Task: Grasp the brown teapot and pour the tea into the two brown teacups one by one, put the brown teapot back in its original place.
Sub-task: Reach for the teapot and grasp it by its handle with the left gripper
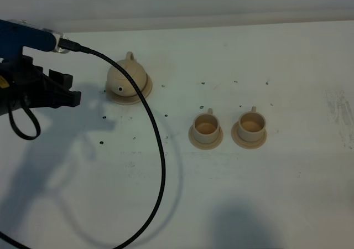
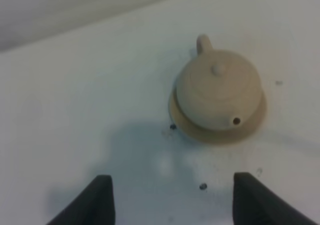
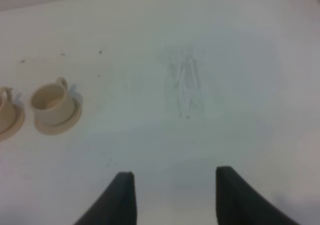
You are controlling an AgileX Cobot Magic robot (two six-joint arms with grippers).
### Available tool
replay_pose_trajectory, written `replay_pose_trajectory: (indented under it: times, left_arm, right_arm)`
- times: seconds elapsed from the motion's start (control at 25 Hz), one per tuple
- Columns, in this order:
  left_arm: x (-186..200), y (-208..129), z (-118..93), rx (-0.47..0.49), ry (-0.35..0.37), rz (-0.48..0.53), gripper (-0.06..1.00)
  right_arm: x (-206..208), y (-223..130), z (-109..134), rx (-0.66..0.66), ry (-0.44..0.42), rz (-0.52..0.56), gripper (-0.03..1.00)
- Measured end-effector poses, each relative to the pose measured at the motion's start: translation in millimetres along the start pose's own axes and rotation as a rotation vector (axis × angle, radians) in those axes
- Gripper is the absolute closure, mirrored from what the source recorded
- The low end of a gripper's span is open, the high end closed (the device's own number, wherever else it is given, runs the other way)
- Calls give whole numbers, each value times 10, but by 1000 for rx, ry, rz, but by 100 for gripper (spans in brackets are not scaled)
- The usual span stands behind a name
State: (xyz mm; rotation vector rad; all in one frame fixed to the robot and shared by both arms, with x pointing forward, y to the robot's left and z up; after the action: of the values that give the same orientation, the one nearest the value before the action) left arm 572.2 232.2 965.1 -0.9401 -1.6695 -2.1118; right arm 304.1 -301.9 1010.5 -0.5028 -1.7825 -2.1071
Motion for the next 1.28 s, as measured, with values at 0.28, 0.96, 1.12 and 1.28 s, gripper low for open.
replay_pose_trajectory:
  times: [0.28,0.96,1.12,1.28]
  left_arm:
    - [-264,158,42,-27,3,16,90]
    - [-901,585,159,15,14,68,90]
    - [-1073,675,178,88,17,70,90]
    - [-1204,789,200,132,20,54,90]
  right_arm:
    - [0,1,0,0,0,-1,57]
    - [0,3,1,0,0,-2,57]
    - [0,3,1,0,0,-2,57]
    - [0,3,1,0,0,-2,57]
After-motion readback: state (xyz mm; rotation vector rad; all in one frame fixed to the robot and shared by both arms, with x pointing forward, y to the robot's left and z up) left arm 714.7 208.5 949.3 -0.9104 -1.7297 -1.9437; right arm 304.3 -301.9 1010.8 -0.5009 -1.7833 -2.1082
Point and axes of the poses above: a point on each arm's last joint axis where the gripper is mounted, x pointing back along that axis away from the gripper, z along the wrist's bending axis when the last joint is at zero, y = z × x, the point moved 8 cm from there along -x, pointing out along that axis toward the gripper, and after that the axes turned 5 degrees about -x, right-handed, at the moved point
